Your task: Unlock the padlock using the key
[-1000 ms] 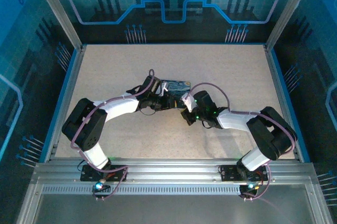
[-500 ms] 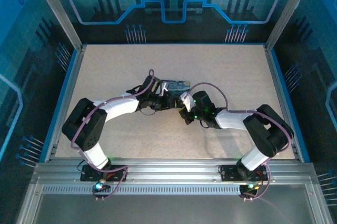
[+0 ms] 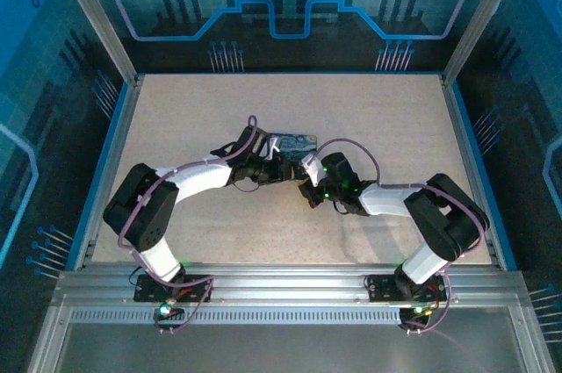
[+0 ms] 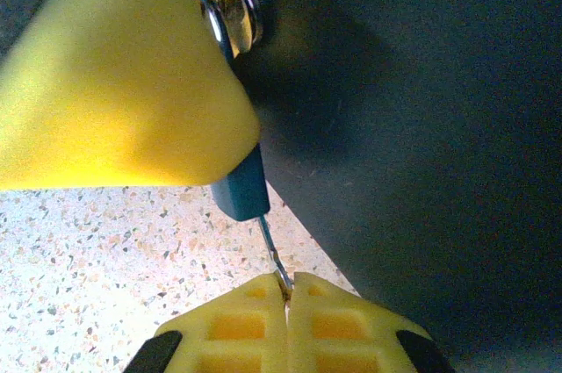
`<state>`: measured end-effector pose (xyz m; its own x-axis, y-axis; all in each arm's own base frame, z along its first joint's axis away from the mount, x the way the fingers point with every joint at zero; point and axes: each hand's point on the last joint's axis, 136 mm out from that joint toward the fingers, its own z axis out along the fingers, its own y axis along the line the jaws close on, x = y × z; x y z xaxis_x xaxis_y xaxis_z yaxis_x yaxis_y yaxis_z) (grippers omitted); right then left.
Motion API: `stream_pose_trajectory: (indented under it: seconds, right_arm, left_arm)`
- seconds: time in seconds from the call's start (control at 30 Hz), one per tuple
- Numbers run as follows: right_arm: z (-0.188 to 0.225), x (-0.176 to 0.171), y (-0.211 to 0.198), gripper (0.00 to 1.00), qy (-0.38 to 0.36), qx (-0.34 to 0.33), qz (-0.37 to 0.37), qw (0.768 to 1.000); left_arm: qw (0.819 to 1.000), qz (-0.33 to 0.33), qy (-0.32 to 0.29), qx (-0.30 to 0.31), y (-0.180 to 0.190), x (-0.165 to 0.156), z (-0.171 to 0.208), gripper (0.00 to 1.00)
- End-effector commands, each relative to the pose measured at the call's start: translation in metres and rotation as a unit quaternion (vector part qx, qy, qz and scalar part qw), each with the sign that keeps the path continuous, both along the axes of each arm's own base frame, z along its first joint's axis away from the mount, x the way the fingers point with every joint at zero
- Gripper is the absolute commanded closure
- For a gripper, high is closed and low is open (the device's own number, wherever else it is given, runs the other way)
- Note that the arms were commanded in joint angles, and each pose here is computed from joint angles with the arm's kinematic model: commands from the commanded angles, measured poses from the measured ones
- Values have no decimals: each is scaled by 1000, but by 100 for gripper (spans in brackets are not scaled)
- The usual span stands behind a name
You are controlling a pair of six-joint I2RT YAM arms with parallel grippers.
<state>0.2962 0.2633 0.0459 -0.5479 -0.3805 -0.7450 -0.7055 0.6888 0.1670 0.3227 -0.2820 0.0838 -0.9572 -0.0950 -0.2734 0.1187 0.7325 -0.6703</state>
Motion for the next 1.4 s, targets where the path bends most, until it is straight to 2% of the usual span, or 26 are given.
stream_pose_trajectory:
  seconds: [0.0,1.37]
  right_arm:
    - [0,0,4,100,-3,12,1,1000]
    - [20,10,0,100,-22,85,-12,996]
  left_arm:
    - [999,-13,-28,-29,-9,1,28,78]
    - [999,-15,-27,-29,-10,0,29,78]
